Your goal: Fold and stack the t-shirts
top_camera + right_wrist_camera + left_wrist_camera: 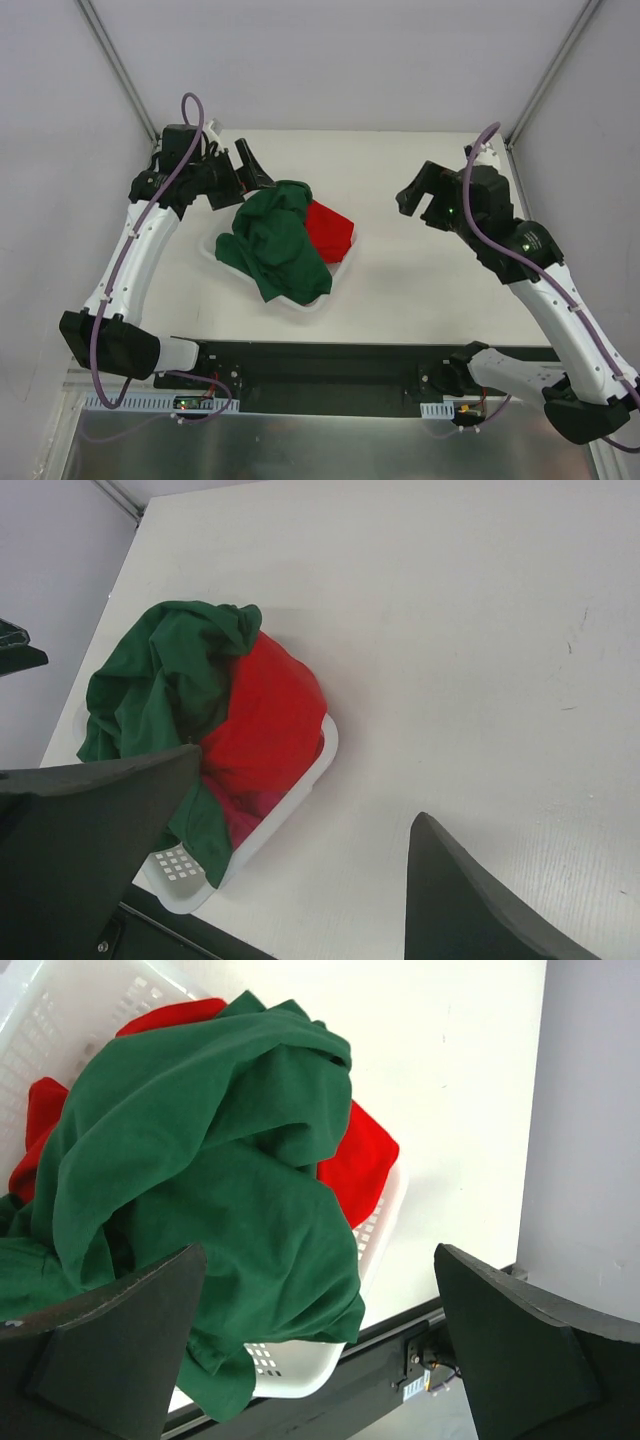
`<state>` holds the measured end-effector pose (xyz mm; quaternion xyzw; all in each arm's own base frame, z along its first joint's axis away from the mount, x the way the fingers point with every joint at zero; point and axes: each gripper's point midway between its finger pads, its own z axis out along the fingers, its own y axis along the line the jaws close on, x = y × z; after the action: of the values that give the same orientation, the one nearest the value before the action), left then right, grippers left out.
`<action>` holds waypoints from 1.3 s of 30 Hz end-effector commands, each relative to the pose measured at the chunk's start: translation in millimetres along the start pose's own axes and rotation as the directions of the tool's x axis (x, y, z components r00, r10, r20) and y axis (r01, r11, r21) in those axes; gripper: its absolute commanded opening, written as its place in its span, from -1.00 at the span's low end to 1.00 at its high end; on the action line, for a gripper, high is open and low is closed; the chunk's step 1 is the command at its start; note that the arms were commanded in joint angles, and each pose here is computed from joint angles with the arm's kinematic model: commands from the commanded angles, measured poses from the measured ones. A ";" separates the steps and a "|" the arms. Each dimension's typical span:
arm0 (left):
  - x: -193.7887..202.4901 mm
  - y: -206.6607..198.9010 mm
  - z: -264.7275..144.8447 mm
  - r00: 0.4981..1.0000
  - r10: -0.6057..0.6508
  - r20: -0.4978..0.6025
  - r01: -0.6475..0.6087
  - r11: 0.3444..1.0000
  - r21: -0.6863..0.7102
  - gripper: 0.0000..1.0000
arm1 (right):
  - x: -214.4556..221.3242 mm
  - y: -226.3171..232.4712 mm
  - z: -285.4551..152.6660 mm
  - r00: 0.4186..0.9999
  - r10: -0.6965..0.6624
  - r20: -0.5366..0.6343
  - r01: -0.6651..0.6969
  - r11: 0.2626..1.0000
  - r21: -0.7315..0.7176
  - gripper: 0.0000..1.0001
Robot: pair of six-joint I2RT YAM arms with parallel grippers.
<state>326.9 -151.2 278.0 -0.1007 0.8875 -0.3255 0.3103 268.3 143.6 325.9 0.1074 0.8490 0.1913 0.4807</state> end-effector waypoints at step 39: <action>4.2 0.9 -23.3 0.991 0.111 0.081 -0.112 0.994 0.004 0.98 | -20.2 -17.9 -26.1 0.996 -0.036 0.083 0.032 0.998 0.056 0.93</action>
<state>309.0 -143.6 284.7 -0.0774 0.8810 -0.3166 0.3429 259.0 116.2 330.9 0.1153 0.8443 0.1451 0.5028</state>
